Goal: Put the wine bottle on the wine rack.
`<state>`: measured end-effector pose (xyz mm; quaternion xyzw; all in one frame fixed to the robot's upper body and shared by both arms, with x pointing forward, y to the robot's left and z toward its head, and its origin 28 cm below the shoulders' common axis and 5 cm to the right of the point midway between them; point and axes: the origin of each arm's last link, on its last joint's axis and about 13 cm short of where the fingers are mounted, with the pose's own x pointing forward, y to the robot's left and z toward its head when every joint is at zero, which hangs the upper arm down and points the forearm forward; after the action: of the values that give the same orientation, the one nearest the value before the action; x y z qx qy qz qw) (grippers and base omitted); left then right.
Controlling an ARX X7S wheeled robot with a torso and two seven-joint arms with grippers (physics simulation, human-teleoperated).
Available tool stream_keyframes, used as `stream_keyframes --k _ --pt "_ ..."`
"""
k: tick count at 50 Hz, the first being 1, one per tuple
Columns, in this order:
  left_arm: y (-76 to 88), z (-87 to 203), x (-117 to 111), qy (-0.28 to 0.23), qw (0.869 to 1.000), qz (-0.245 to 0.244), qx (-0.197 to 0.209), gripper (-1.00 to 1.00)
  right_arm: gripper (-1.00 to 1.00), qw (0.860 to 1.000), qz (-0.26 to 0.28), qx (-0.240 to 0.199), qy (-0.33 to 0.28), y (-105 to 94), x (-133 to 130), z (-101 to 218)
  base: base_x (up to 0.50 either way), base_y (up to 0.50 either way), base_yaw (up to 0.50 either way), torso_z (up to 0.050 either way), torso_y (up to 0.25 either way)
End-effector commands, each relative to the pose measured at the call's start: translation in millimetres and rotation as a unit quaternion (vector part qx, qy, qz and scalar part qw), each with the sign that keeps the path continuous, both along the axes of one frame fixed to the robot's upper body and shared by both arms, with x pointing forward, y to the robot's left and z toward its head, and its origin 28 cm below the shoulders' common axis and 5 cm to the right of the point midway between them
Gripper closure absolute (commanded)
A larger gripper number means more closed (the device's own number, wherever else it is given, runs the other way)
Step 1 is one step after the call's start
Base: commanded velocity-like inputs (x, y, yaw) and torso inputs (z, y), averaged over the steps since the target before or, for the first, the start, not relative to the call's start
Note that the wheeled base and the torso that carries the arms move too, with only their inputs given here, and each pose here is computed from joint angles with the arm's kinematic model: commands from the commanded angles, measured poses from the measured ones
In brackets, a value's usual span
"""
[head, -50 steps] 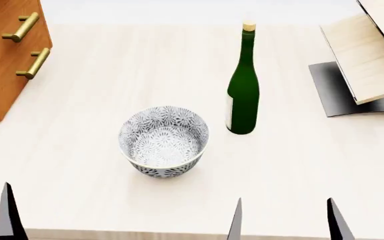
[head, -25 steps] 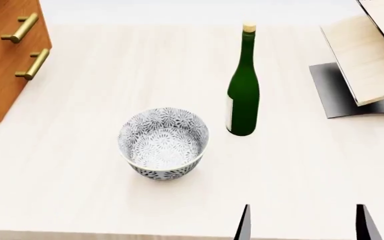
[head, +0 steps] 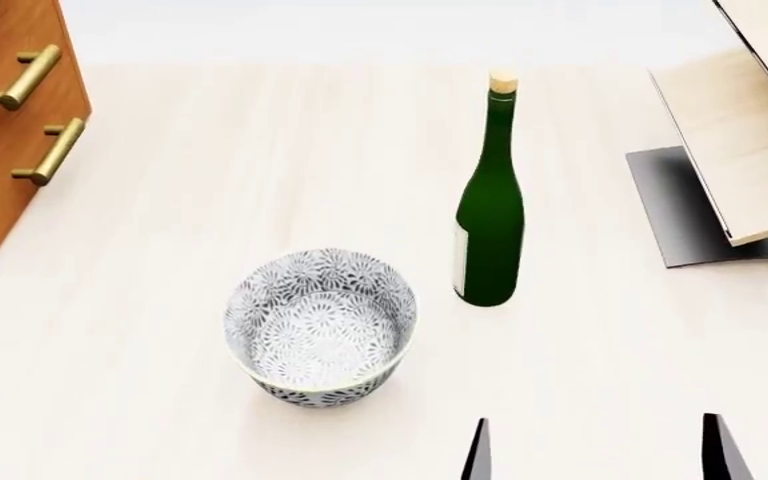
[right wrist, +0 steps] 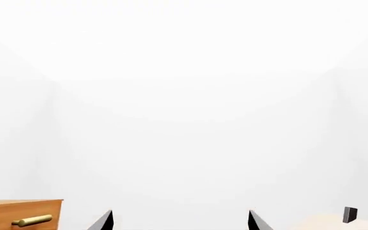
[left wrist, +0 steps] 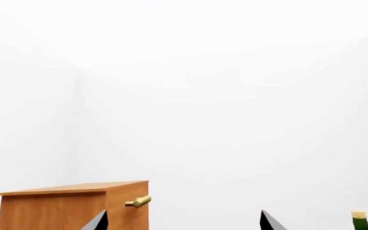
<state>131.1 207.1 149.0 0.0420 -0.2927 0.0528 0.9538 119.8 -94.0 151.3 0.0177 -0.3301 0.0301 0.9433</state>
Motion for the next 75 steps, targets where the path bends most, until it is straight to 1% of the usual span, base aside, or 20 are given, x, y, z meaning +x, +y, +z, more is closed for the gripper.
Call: stream_keyframes --k 1,75 --pt "-0.2 0.2 -0.6 -0.001 1.000 -0.003 -0.001 -1.00 -1.00 1.000 0.005 0.002 0.003 0.2 -0.3 -0.4 0.17 0.00 0.00 0.000 0.000" --pt "-2.2 2.3 -3.7 -0.004 1.000 -0.008 0.000 -1.00 -1.00 1.000 0.019 -0.003 0.011 3.0 -1.6 -3.5 0.16 0.00 0.00 0.000 0.000"
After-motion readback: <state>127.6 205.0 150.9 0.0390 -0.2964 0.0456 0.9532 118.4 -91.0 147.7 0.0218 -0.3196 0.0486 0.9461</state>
